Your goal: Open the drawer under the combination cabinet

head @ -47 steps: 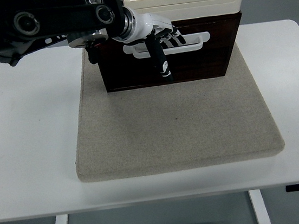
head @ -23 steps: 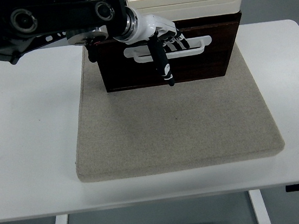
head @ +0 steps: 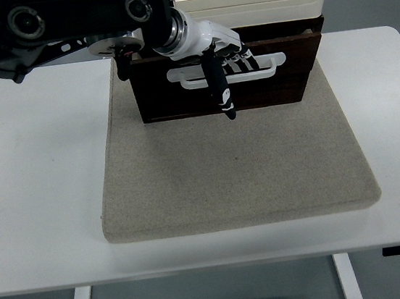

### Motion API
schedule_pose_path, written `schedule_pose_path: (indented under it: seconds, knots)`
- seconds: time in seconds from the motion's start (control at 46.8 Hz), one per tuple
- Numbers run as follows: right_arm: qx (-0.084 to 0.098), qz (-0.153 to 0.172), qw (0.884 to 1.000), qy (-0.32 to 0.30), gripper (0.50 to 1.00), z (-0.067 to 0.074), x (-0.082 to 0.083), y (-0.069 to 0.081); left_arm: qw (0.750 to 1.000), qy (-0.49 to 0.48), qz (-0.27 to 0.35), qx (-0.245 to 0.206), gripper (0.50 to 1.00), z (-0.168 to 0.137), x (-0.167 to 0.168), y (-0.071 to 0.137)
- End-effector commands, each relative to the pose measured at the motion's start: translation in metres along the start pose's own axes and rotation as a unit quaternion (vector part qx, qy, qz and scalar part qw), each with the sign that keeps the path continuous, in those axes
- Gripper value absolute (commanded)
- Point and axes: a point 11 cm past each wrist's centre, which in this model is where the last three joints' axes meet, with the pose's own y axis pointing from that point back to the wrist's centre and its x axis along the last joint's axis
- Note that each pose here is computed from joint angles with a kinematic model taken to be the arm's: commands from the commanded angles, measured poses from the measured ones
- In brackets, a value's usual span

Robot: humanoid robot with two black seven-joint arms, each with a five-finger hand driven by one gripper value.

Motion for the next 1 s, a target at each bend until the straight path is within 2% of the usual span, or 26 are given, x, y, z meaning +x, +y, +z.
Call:
schedule_pose_path:
  seconds: [0.0, 0.983]
  knots:
    - [0.000, 0.000, 1.000, 0.000, 0.926, 0.000, 0.000, 0.000, 1.000, -0.002, -0.003, -0.001, 1.000, 0.001, -0.002, 0.000]
    - [0.000, 0.000, 1.000, 0.000, 0.926, 0.000, 0.000, 0.000, 0.998, -0.033, -0.054, -0.013, 1.000, 0.012, -0.007, 0.015]
